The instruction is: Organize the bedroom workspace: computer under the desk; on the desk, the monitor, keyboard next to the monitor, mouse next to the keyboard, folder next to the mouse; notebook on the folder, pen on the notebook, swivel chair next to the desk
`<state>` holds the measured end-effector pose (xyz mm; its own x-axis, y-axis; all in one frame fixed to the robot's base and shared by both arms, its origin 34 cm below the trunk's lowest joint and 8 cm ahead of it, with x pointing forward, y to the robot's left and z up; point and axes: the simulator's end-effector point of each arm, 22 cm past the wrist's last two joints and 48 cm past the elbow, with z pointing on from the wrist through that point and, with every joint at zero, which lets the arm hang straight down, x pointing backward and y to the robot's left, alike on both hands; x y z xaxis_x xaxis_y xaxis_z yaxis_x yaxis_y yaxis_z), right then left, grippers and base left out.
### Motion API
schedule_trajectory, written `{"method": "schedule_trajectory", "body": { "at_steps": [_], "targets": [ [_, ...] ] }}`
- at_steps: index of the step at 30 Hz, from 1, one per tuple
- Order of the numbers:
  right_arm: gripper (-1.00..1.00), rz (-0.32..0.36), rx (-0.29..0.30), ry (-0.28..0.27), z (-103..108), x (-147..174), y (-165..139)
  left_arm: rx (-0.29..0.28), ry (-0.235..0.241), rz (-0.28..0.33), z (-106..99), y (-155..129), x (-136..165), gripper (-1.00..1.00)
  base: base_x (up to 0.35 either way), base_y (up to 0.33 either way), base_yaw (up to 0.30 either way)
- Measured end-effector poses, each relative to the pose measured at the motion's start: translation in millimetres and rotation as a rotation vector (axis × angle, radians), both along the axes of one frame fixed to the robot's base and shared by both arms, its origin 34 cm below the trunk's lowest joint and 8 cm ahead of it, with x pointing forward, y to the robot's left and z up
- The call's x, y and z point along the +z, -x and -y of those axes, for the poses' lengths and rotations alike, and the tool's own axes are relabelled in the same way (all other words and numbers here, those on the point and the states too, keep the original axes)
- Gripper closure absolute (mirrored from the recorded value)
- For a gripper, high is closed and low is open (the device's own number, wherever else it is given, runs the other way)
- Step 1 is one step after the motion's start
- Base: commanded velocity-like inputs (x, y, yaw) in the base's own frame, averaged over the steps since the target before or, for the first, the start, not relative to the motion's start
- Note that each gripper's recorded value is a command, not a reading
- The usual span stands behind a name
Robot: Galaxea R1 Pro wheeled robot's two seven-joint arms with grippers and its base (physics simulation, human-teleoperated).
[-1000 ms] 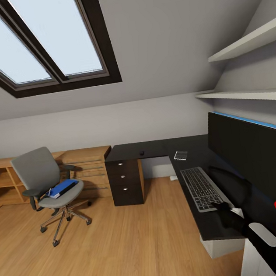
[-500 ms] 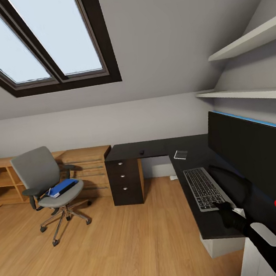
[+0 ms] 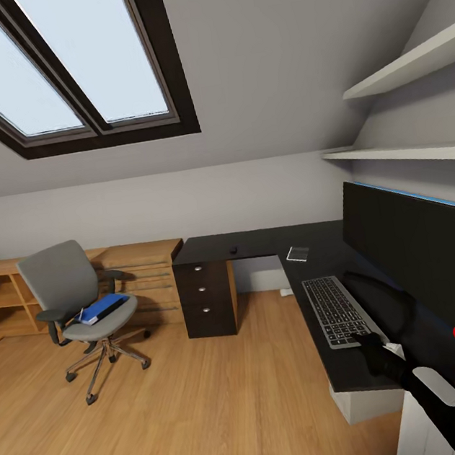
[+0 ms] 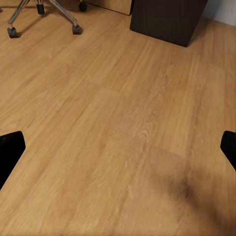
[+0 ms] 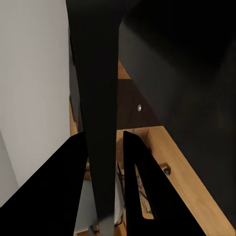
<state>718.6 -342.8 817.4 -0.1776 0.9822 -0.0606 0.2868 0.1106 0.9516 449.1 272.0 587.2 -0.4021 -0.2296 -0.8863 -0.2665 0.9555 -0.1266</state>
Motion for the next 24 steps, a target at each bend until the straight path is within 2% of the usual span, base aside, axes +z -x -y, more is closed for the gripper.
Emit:
{"method": "schedule_trajectory", "body": {
  "at_steps": [24],
  "targets": [
    [1.0,0.0,0.0,0.0,0.0,0.1,0.1,-0.008,0.001,0.001,1.5,-0.2,0.2,-1.0,0.066,0.0,0.0]
  ]
}}
